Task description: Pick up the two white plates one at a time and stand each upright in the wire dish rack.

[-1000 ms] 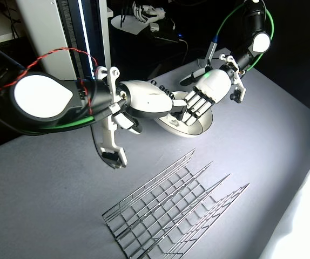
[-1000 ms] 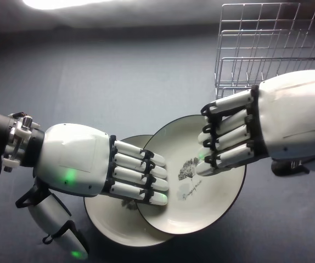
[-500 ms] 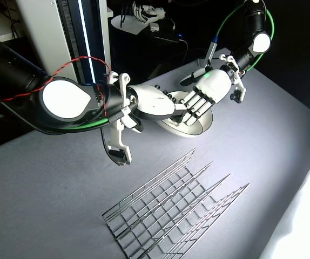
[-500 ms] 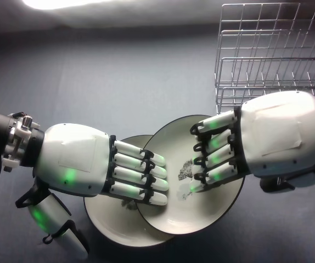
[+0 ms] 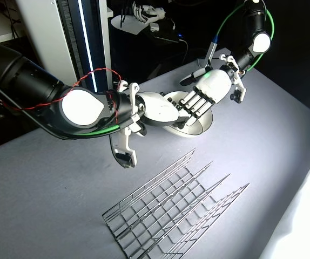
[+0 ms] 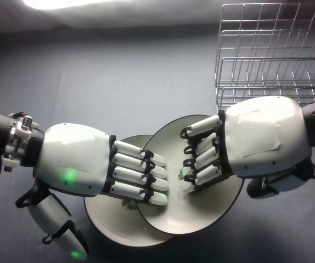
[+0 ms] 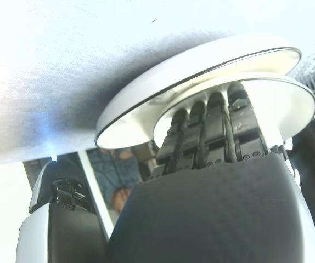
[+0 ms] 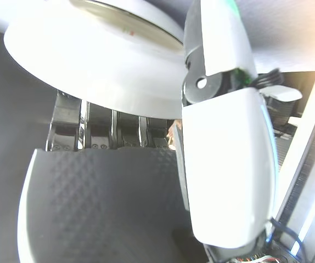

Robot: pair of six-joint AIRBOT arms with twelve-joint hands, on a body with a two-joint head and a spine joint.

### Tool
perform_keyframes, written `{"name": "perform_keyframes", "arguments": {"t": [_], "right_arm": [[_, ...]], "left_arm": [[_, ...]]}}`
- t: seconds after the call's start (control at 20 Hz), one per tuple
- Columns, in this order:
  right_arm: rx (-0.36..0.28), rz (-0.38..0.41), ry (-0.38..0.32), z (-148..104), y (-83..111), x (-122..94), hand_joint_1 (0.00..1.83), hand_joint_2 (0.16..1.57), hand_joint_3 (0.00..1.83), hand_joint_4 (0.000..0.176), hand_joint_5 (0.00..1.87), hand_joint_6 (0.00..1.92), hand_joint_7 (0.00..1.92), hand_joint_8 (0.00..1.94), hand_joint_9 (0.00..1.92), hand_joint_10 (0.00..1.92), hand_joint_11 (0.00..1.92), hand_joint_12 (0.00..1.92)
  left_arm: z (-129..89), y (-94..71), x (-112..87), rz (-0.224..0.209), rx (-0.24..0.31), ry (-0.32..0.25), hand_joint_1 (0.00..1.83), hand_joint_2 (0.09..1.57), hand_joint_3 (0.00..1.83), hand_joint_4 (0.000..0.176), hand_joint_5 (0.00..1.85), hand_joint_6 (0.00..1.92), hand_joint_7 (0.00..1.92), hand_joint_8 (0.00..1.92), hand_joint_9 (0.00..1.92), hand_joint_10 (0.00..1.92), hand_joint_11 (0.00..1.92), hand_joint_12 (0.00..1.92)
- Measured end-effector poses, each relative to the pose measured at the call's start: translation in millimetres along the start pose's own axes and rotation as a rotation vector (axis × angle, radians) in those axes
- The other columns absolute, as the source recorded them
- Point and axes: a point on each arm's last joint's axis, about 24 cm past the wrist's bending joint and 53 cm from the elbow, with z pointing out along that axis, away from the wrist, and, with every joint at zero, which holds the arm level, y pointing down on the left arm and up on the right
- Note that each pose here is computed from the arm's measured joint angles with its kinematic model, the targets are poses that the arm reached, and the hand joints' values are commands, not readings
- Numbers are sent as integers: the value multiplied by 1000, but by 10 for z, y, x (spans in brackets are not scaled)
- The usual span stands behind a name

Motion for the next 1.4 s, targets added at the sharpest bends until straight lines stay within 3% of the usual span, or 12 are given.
{"name": "perform_keyframes", "arguments": {"t": [0.05, 0.15, 0.3, 0.35, 0.4, 0.45, 0.5, 0.6, 0.85, 1.0, 1.25, 1.4], "right_arm": [[1, -2, 0, 17, -4, -2, 1213, 970, 1, 0, 590, 23, 671, 15, 616, 27, 169, 1140], [1, 5, -6, 37, -22, -16, 1234, 1039, 10, 0, 762, 55, 819, 33, 780, 67, 292, 1259], [-2, 6, -17, 61, -17, -57, 1230, 1048, 7, 0, 882, 85, 930, 56, 883, 100, 447, 1248], [-4, 5, -16, 67, -11, -56, 1171, 1128, 0, 0, 920, 848, 968, 40, 914, 100, 512, 1222], [-2, 4, -16, 64, -18, -56, 1198, 1126, 26, 0, 890, 1090, 963, 806, 972, 116, 589, 1219], [-1, 4, -16, 60, -25, -55, 1206, 1134, 7, 21, 911, 1089, 958, 984, 1043, 147, 674, 1240], [-4, 4, -17, 59, -19, -60, 1344, 1090, 18, 0, 972, 974, 1033, 944, 956, 875, 805, 1238], [-16, 4, -22, 55, 10, -71, 1381, 1097, 1, 0, 921, 910, 1012, 934, 1007, 1151, 876, 1313], [-29, -6, -31, 59, 40, -121, 1383, 1094, 1, 0, 924, 952, 1040, 903, 985, 1129, 878, 1303], [-23, -9, -37, 67, 28, -157, 1378, 1110, 2, 0, 887, 1035, 1028, 940, 929, 1164, 838, 1297], [-11, -3, -62, 41, -5, -264, 1379, 1100, 1, 0, 933, 1036, 1043, 882, 927, 1137, 846, 1284], [-2, 26, -102, 19, -33, -395, 1380, 1098, 0, 0, 938, 1003, 1034, 867, 953, 1152, 838, 1307]], "left_arm": [[0, -1, -1, 0, 0, 0, 0, 1042, 2, 0, 0, 0, 0, 0, 0, 0, 0, 0], [-5, 3, -1, 0, 0, 0, 0, 1036, 0, 0, 0, 0, 0, 0, 0, 0, 0, 0], [-1, 2, -1, 0, 0, 0, 0, 1033, 0, 0, 0, 0, 0, 0, 0, 0, 0, 0], [1, 1, 0, 0, 1, 0, 0, 1033, 0, 0, 0, 0, 0, 0, 0, 0, 0, 0], [1, 2, -1, 0, 0, 0, 0, 1034, 0, 0, 0, 0, 0, 0, 0, 0, 0, 0], [1, 2, -2, 0, 0, 0, 0, 1027, 0, 0, 0, 0, 0, 0, 0, 0, 0, 0], [1, 1, -2, 0, 1, 0, 0, 1027, 0, 0, 0, 0, 0, 0, 0, 0, 0, 0], [1, 1, -1, 0, 1, 0, 0, 1039, 2, 0, 0, 0, 0, 0, 0, 0, 0, 0], [-37, 11, -41, 7, -17, -5, 0, 1025, 0, 0, 0, 0, 0, 0, 0, 0, 0, 0], [-158, 65, -88, 10, -61, -13, 0, 1026, 0, 0, 0, 0, 0, 0, 0, 0, 0, 0], [-585, 160, -332, -15, -151, -64, 0, 1040, 3, 0, 0, 0, 0, 0, 0, 0, 0, 0], [-797, 96, -441, -35, -169, -95, 0, 1033, 0, 0, 0, 0, 0, 0, 0, 0, 0, 0]]}}
